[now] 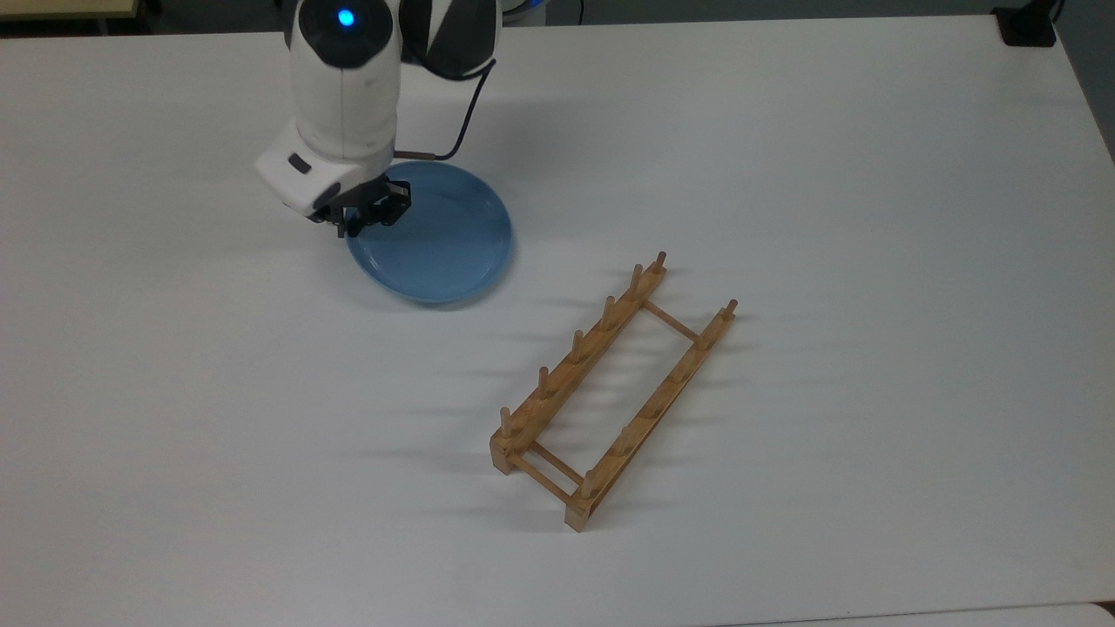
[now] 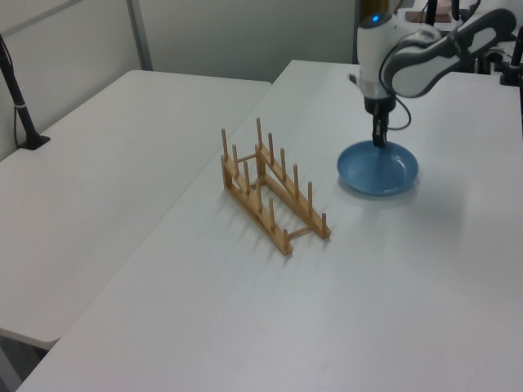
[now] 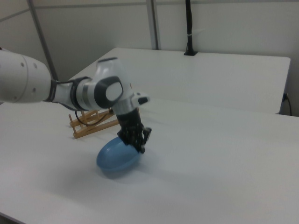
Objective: Place plate in plate rack
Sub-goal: 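Lift the plate upright and carry it over the wooden rack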
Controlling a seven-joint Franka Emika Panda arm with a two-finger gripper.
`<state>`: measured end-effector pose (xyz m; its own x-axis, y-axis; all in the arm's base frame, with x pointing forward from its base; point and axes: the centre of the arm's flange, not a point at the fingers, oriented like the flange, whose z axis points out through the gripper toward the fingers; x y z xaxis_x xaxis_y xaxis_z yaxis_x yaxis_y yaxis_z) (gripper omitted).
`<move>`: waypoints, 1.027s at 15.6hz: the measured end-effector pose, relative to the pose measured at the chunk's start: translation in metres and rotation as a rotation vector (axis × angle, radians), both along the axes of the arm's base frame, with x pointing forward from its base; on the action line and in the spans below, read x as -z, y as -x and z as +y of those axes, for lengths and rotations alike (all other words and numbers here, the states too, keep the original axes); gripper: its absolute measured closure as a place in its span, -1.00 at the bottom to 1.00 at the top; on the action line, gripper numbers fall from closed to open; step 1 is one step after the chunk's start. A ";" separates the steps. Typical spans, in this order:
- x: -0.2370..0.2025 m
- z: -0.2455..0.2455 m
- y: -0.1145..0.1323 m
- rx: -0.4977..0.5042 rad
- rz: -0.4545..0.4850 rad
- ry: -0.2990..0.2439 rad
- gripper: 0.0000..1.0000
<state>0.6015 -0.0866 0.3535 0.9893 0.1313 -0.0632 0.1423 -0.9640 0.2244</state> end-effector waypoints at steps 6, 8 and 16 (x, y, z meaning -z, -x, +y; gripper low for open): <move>-0.093 -0.002 -0.017 0.013 -0.155 0.014 0.82; -0.124 0.002 -0.026 0.032 -0.222 -0.027 0.82; -0.235 0.054 -0.041 0.027 -0.447 -0.081 0.82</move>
<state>0.6425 -0.0323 0.5885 0.9204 0.0923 0.3800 0.0234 -0.9830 0.1822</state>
